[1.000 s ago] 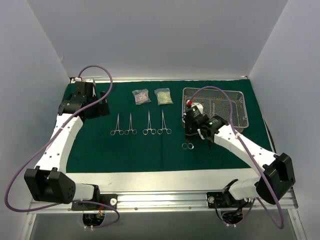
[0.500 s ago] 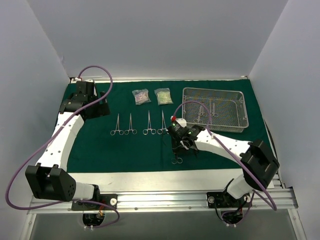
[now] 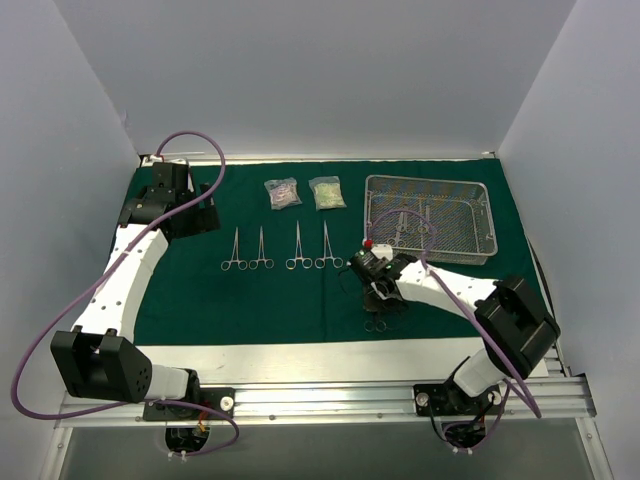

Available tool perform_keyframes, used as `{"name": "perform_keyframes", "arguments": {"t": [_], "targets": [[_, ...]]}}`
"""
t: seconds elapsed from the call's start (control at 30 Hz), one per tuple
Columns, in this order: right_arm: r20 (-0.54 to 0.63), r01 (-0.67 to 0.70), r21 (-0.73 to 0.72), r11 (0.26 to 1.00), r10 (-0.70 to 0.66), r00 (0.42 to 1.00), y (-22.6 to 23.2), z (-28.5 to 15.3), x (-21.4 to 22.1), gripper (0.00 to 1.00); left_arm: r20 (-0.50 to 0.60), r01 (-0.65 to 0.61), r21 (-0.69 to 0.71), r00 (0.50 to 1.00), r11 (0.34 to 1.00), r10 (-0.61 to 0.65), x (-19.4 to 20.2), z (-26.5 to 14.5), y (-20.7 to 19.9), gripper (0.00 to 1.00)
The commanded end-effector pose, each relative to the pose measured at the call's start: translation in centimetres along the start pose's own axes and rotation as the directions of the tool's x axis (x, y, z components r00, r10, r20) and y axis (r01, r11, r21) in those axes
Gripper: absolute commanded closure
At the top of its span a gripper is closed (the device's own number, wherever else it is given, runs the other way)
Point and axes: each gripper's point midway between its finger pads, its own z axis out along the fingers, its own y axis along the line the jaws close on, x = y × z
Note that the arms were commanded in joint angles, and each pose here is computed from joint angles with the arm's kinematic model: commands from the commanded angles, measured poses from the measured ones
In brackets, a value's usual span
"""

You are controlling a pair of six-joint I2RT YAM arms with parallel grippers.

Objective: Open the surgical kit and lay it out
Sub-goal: Place the medical item in the surgical kit.

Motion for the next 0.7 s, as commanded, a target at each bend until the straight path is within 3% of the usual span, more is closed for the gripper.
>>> {"name": "perform_keyframes", "arguments": {"t": [0.0, 0.27, 0.67], "targets": [[0.032, 0.003, 0.048, 0.999, -0.005, 0.999, -2.4, -0.4, -0.7, 1.0, 0.038, 0.016, 0.016, 0.999, 1.0, -0.017, -0.8, -0.5, -0.4, 0.06], [0.06, 0.04, 0.026, 0.999, -0.042, 0.997, -3.2, -0.4, -2.2, 1.0, 0.043, 0.017, 0.016, 0.999, 1.0, -0.018, -0.9, -0.7, -0.3, 0.06], [0.021, 0.05, 0.025, 0.998, -0.051, 0.998, -3.7, 1.6, -0.9, 1.0, 0.047, 0.012, 0.025, 0.999, 1.0, -0.013, -0.9, -0.8, -0.4, 0.06]]}}
